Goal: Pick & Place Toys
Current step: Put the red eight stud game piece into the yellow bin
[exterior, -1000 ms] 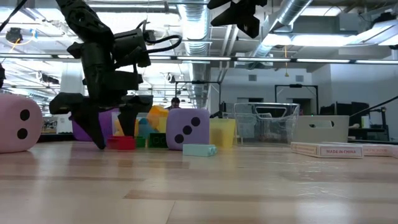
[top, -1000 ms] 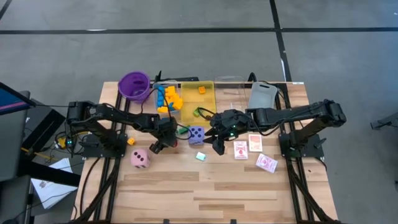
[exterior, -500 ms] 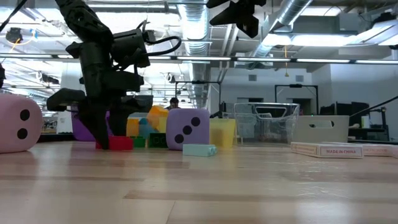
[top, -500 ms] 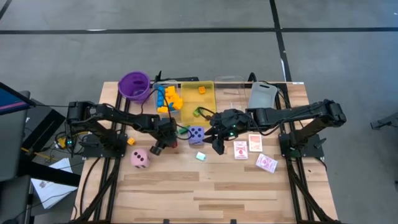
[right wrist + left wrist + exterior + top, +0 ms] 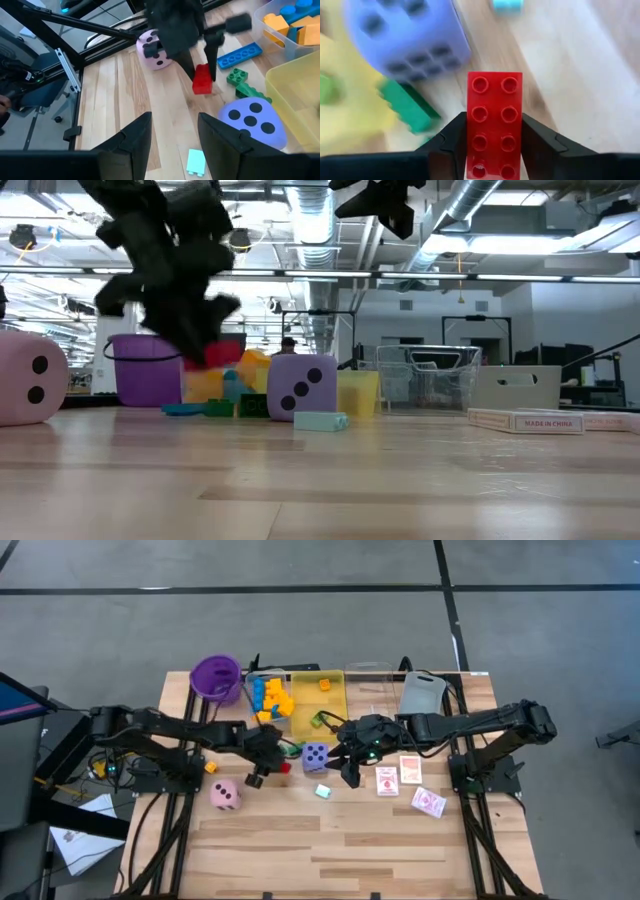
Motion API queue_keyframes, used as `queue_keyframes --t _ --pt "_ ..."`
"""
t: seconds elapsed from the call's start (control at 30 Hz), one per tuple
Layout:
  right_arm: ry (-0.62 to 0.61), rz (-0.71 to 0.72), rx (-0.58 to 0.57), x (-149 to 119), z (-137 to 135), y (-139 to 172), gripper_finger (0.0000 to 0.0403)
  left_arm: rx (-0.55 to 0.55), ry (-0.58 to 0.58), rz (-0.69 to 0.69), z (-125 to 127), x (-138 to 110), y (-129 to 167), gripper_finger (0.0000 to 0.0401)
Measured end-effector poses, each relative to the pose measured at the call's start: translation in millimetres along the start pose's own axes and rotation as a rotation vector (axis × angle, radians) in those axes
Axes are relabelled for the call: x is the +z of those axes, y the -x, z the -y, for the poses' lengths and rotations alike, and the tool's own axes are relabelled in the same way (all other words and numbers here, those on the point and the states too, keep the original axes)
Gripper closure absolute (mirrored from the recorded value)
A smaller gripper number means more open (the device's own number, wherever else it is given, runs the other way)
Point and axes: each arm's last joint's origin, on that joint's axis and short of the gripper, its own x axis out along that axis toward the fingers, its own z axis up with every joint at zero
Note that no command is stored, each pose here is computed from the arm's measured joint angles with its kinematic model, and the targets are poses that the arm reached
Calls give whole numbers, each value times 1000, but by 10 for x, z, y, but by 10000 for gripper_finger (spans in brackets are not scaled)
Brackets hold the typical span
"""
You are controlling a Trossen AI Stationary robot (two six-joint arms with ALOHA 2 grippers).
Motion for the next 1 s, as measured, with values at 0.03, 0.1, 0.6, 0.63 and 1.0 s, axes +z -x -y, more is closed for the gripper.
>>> queue_keyframes --t 0.03,0.1,0.6,0.63,1.0 --pt "0 1 0 1 0 0 249 22 10 45 -8 40 62 276" --pt "0 2 1 2 -1 0 249 63 49 134 -30 107 199 277" --pt "0 97 46 94 -45 6 249 533 335 582 -419 408 618 272" --pt "0 102 48 99 -47 7 249 542 348 575 -464 395 571 272" --pt "0 101 48 98 -47 6 249 747 549 423 -887 81 340 272"
